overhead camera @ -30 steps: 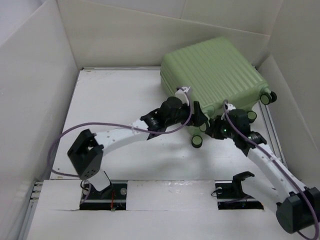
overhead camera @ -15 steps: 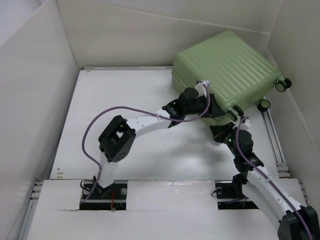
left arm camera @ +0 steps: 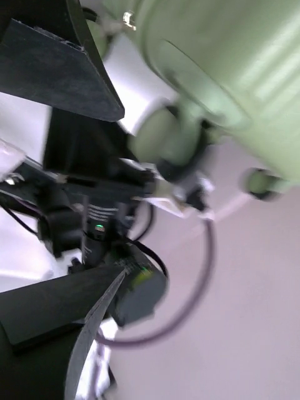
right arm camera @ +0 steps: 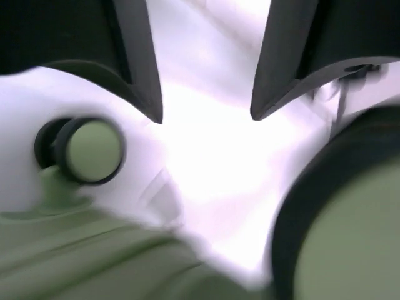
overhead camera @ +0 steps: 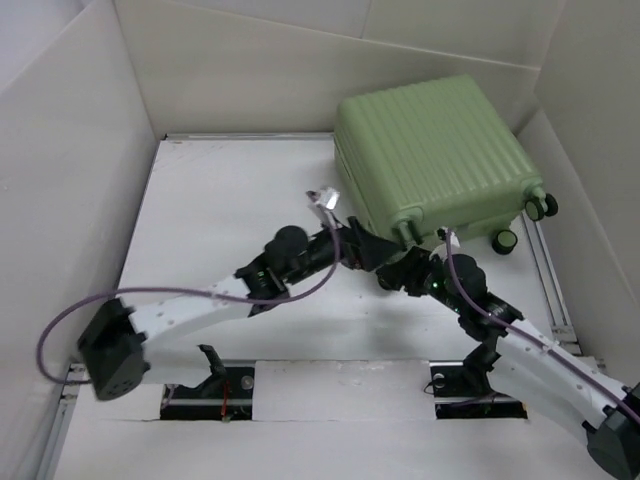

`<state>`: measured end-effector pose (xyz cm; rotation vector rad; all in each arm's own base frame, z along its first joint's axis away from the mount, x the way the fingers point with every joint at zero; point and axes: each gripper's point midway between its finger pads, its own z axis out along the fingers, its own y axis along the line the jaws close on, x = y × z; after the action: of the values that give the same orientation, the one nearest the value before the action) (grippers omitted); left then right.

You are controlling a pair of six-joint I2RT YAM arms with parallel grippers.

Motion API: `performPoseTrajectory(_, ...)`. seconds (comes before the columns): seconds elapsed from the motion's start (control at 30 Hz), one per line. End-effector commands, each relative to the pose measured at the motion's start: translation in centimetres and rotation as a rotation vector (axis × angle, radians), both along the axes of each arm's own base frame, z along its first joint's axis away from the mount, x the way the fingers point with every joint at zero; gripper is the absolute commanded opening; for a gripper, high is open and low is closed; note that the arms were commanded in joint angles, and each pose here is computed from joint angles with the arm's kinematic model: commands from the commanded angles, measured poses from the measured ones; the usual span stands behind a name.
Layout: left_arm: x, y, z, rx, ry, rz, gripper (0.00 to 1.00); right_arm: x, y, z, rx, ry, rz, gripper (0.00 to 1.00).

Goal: Pack the luggage

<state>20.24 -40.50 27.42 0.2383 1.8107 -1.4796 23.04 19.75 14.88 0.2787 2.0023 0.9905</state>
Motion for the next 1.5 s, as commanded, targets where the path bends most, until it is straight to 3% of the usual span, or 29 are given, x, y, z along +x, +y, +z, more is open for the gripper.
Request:
performPoseTrajectory(0.0,0.8,5.2,4.6,-0.093,-0.117,0.198,0.99,-4.0,3.0,7.2,0.015,-0.139,0.264,0.67)
performPoseTrajectory(0.1,2.4,9.7,4.3,-0.039,-0.125,0.394,0.99,-4.5,2.2,10.3,-0.041,-0.188,0.259,0.81)
performPoseTrajectory(0.17,5.1,12.3,5.2,-0.014,-0.127,0.517,0.99,-4.2,1.2,12.0,-0.082,-0.22,0.225,0.83)
performPoseTrajectory(0.2,6.1,12.6,5.4,-0.011,-0.128,0.533,0.99,-3.6,0.6,15.1,-0.072,-0.282,0.176,0.85)
performPoseTrajectory(0.27,10.1,14.2,5.3,0.015,-0.121,0.588,0.99,-2.6,0.5,16.3,-0.133,-0.296,0.162,0.87)
performPoseTrajectory(0.3,11.7,14.7,5.2,0.015,-0.106,0.6,0.99,-1.6,-0.1,17.6,-0.157,-0.319,0.108,0.97)
performPoseTrajectory(0.33,13.3,15.3,4.8,0.024,-0.088,0.607,0.99,-0.8,-0.9,21.2,-0.154,-0.379,0.047,1.0)
performPoseTrajectory(0.37,14.8,15.8,5.4,0.017,-0.094,0.612,0.99,1.4,-1.5,21.3,-0.235,-0.386,-0.023,1.0)
performPoseTrajectory(0.4,17.6,16.9,3.0,0.05,-0.036,0.624,0.99,3.6,-3.6,22.1,-0.287,-0.388,-0.146,1.0)
performPoseTrajectory(0.43,18.9,17.3,2.9,0.041,-0.029,0.623,0.99,5.8,-6.5,24.8,-0.321,-0.407,-0.32,1.0)
performPoseTrajectory(0.47,19.9,17.4,2.6,0.034,-0.019,0.616,0.99,9.3,-6.9,23.3,-0.401,-0.348,-0.36,1.0)
performPoseTrajectory(0.5,21.7,17.3,1.7,0.033,0.004,0.585,0.99,12.4,-10.9,23.9,-0.443,-0.337,-0.484,1.0)
performPoseTrajectory(0.57,22.3,16.0,1.6,0.006,0.01,0.504,0.99,16.4,-13.3,26.0,-0.429,-0.351,-0.552,1.0)
performPoseTrajectory(0.63,22.3,14.6,1.1,-0.018,0.01,0.428,0.99,22.4,-17.5,23.0,-0.478,-0.254,-0.623,1.0)
performPoseTrajectory(0.67,22.4,14.3,1.1,-0.024,0.003,0.417,0.99,24.2,-18.5,25.6,-0.456,-0.296,-0.65,1.0)
performPoseTrajectory(0.7,22.1,13.8,1.4,-0.023,-0.019,0.404,0.99,28.0,-19.4,21.5,-0.498,-0.201,-0.65,1.0)
performPoseTrajectory(0.83,24.0,13.1,1.6,-0.008,-0.058,0.402,0.99,34.3,-25.3,18.5,-0.542,-0.102,-0.769,1.0)
performPoseTrajectory(0.9,24.8,13.4,1.6,-0.011,-0.063,0.413,0.99,36.3,-26.7,19.0,-0.525,-0.116,-0.772,1.0)
performPoseTrajectory(0.93,24.9,13.3,1.1,-0.006,-0.055,0.413,0.99,37.8,-27.5,16.0,-0.535,-0.066,-0.758,1.0)
performPoseTrajectory(1.0,25.8,13.3,1.4,-0.004,-0.073,0.41,0.99,38.8,-28.8,14.7,-0.508,-0.041,-0.729,1.0)
performPoseTrajectory(1.03,25.8,13.4,1.1,0.01,-0.072,0.41,0.99,39.5,-29.1,15.9,-0.492,-0.075,-0.727,1.0)
performPoseTrajectory(1.07,25.9,13.2,1.0,0.011,-0.071,0.399,0.99,40.4,-28.6,13.9,-0.486,-0.048,-0.689,1.0)
performPoseTrajectory(1.13,26.1,13.1,0.4,0.013,-0.069,0.399,0.99,41.4,-27.3,14.5,-0.434,-0.086,-0.592,1.0)
performPoseTrajectory(1.17,25.8,13.0,0.2,0.009,-0.074,0.387,0.99,42.2,-27.1,12.0,-0.432,-0.047,-0.566,1.0)
performPoseTrajectory(1.27,23.9,11.8,-0.7,-0.018,-0.051,0.317,0.99,42.8,-26.4,9.7,-0.45,-0.007,-0.545,1.0)
performPoseTrajectory(1.3,22.6,11.4,-2.5,-0.002,-0.023,0.291,0.99,43.1,-24.8,8.6,-0.426,0.001,-0.479,1.0)
performPoseTrajectory(1.47,15.8,8.3,-2.7,-0.024,-0.035,0.165,0.99,40.8,-13.2,4.4,-0.359,0.018,-0.043,0.97)
